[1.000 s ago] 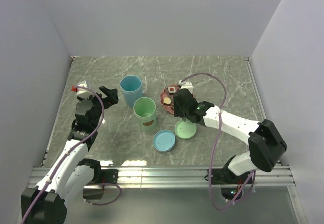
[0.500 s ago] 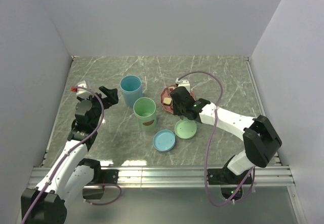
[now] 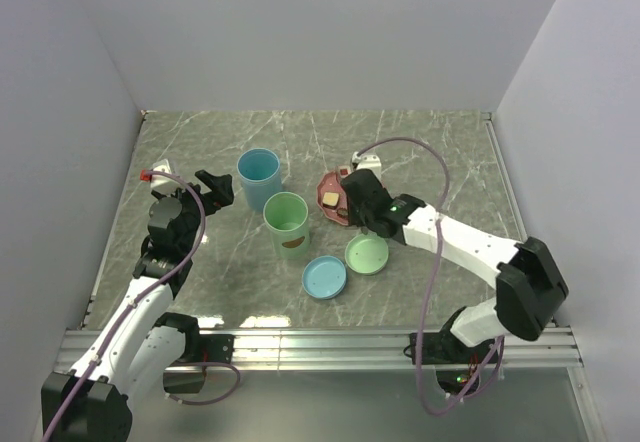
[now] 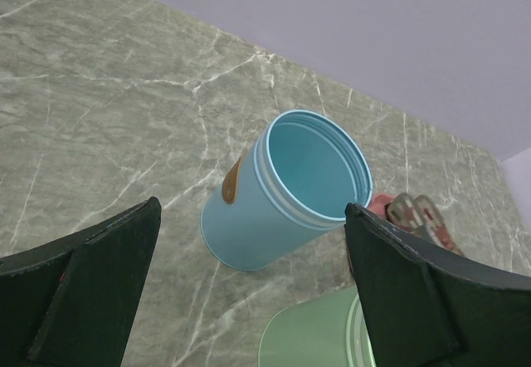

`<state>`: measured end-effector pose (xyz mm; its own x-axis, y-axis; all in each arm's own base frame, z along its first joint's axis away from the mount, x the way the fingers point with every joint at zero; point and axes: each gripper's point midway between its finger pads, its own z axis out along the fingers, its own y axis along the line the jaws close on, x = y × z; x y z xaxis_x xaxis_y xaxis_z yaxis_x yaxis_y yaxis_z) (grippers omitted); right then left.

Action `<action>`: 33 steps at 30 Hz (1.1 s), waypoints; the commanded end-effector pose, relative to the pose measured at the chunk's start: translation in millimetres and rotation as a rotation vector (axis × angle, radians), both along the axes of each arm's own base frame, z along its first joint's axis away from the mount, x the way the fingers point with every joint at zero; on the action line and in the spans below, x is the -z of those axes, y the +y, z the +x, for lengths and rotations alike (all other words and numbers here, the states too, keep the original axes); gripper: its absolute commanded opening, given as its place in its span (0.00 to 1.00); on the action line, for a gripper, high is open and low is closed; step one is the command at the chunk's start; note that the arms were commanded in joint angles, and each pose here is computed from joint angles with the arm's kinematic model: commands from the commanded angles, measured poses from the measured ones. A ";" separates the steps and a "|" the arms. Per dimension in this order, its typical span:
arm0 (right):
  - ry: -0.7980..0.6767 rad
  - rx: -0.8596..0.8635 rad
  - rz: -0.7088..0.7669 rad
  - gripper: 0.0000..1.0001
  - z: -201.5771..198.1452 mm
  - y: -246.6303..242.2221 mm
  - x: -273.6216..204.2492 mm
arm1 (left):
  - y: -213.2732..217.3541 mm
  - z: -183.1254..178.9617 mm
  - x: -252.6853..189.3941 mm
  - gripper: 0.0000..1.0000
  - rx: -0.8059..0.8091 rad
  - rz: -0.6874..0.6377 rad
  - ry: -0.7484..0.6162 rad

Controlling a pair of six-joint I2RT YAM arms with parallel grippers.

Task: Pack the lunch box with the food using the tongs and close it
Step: Pick up the food using the clamp, then place the food into the lunch box

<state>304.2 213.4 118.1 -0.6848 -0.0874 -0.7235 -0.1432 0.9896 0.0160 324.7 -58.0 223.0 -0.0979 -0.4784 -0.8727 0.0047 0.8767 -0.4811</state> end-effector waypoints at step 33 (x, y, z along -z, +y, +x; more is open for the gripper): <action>-0.320 -0.452 0.286 0.27 -42.6 116.8 -169.2 | 15.9 2.5 -13.5 0.99 -0.100 -0.033 -0.036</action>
